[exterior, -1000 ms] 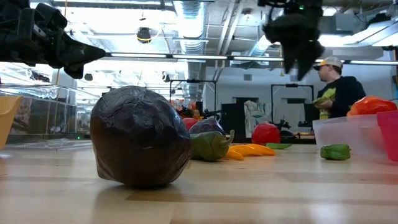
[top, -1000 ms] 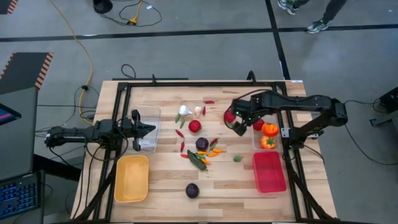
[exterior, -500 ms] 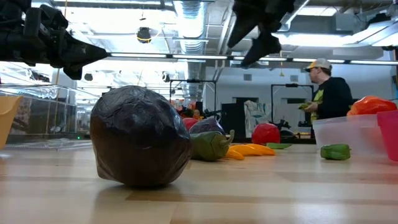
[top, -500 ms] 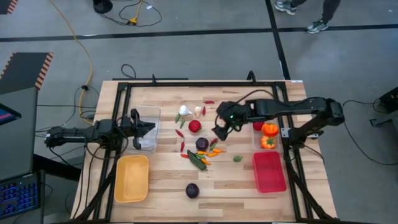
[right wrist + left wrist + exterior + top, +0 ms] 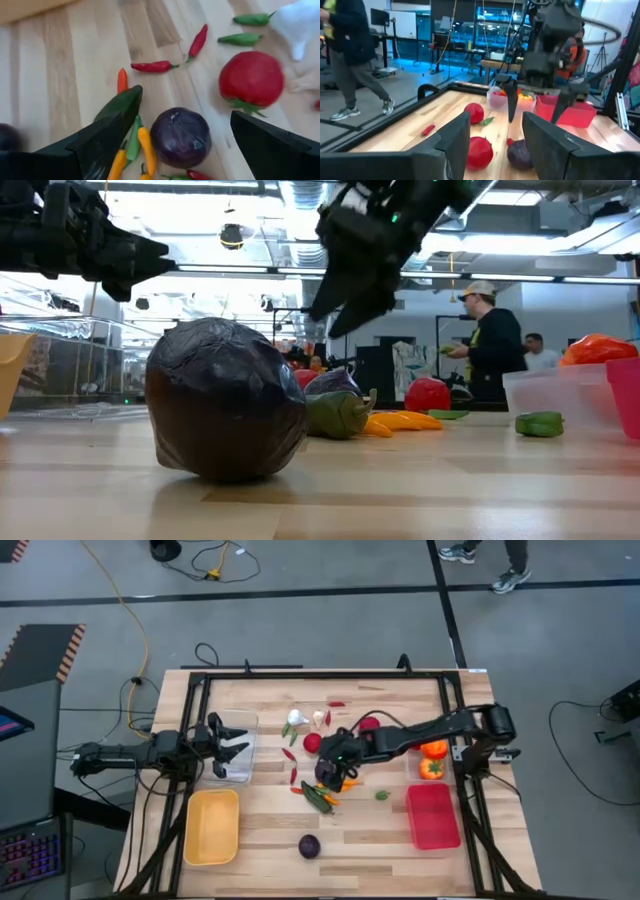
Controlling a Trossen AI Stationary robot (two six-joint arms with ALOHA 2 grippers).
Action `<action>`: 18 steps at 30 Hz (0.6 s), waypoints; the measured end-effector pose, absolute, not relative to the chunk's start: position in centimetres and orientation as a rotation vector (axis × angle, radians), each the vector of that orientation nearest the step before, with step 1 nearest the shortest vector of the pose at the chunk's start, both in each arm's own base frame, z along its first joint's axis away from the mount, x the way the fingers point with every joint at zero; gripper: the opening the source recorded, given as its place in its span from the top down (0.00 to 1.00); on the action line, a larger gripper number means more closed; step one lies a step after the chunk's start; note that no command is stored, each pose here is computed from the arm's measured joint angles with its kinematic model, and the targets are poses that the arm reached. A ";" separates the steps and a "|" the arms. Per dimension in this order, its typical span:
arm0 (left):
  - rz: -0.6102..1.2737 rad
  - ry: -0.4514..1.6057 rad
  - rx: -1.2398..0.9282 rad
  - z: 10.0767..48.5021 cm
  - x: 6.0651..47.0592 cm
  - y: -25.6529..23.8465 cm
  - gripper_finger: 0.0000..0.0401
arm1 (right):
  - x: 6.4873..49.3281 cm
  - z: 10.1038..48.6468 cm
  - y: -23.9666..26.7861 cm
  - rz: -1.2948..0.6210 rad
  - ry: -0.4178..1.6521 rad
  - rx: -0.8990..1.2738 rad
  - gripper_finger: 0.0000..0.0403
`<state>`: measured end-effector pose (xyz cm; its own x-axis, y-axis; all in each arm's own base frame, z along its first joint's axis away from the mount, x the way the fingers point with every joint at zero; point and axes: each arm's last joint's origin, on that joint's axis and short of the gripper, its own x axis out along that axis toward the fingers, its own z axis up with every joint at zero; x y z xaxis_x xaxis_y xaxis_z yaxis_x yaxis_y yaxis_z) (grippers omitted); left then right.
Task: Sort produce into baskets
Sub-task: Put the plum into the pink bin
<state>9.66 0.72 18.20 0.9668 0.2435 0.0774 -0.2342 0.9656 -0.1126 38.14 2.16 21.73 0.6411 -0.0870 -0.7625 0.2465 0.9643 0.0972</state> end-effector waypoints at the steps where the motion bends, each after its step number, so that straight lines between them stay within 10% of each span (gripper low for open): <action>1: 0.241 -0.089 -0.109 18.2 9.7 0.7 0.57 | 38.3 21.2 2.2 -0.194 0.870 0.197 0.02; 18: 0.241 -0.076 -0.124 18.1 9.7 0.7 0.57 | 39.7 13.9 2.4 -0.240 1.058 0.152 0.04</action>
